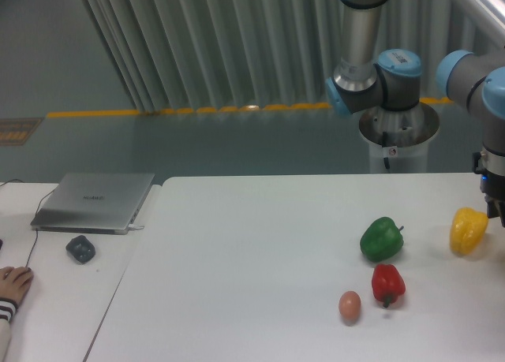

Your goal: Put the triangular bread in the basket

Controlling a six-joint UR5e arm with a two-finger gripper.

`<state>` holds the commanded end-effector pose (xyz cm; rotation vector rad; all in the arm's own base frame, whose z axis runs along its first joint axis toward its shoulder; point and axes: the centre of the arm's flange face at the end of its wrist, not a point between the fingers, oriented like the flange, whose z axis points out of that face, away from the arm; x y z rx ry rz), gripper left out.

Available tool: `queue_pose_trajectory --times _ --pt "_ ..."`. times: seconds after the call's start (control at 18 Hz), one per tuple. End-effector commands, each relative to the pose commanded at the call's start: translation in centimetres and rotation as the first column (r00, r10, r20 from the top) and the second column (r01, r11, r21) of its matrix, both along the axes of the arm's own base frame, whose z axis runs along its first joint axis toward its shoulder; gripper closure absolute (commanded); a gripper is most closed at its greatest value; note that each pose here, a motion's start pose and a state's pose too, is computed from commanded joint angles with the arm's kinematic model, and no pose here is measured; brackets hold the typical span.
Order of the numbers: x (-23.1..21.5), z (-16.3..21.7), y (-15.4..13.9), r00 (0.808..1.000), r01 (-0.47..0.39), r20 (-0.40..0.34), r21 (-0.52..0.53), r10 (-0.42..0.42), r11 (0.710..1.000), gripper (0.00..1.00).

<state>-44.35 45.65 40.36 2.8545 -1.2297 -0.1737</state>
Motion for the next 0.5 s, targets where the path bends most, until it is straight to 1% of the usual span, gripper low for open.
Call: queue_pose_trajectory --times 0.5 --pt "0.04 -0.15 -0.03 1.000 0.000 0.003 -0.002 0.000 1.000 0.00"
